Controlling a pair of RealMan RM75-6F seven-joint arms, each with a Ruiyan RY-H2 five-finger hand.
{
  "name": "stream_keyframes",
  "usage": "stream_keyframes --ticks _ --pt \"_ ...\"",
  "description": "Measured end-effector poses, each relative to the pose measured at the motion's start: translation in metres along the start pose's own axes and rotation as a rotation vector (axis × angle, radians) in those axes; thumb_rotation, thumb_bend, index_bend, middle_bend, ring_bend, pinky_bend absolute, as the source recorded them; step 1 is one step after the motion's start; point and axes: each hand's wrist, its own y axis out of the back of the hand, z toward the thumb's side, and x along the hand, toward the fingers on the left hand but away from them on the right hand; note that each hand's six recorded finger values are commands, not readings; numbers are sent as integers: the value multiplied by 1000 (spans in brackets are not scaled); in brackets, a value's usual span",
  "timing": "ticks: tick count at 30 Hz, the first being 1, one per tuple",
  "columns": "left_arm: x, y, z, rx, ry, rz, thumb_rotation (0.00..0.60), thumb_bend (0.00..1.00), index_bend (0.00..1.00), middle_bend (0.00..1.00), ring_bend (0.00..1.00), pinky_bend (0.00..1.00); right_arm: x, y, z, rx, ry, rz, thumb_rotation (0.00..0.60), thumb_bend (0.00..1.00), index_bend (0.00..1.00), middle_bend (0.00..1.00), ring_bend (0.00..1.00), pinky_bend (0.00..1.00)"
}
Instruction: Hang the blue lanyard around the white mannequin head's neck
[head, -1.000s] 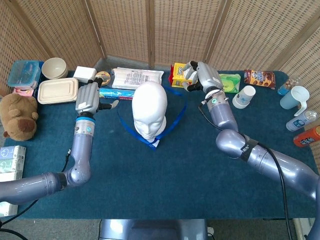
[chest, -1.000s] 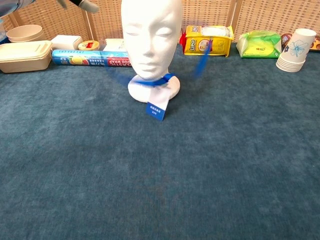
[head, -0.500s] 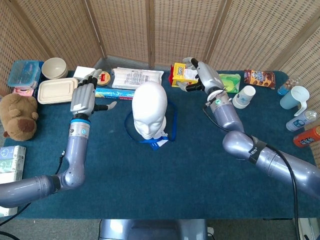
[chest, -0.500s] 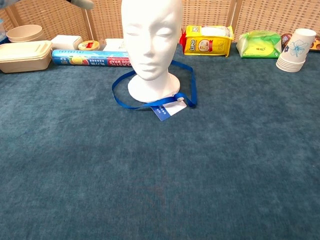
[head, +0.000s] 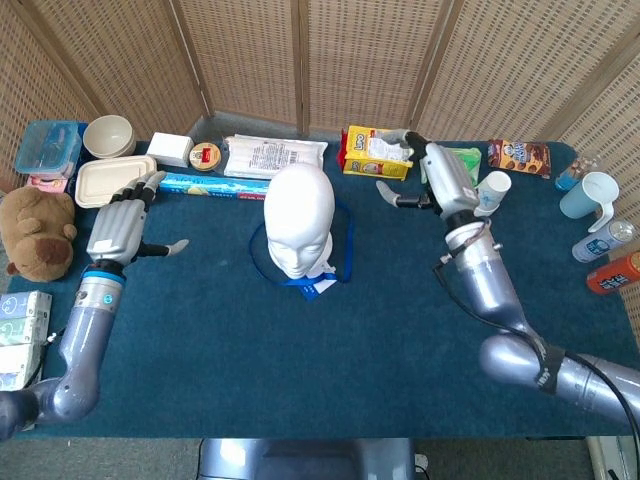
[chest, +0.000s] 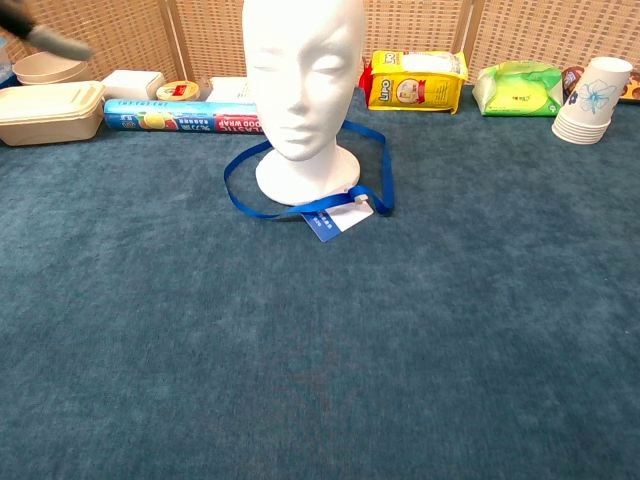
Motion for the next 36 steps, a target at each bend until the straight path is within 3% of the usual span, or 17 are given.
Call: stream_keyframes --ticks 4,8,16,21,29,36 --pt "-23 0 -28 37 1 -27 473 85 26 19 0 119 37 2 -19 72 24 -28 516 392 262 282 239 259" --pt "-49 -5 -58 33 25 -45 473 84 25 19 0 119 74 -1 -42 153 20 -11 519 403 278 288 239 248" --pt "-103 4 -107 41 85 2 473 82 26 19 0 119 123 9 -81 269 -23 -26 515 402 293 310 253 242" --pt "-142 14 -132 36 117 29 473 83 33 21 0 118 159 22 -117 362 -90 -51 517 401 301 311 256 243" --pt "-191 16 -155 69 175 60 477 85 140 72 3 118 210 30 -147 527 -195 -66 518 395 332 339 299 249" --pt "-227 2 -159 108 193 47 483 102 192 122 67 144 252 28 -158 594 -274 -57 518 391 342 350 313 261"
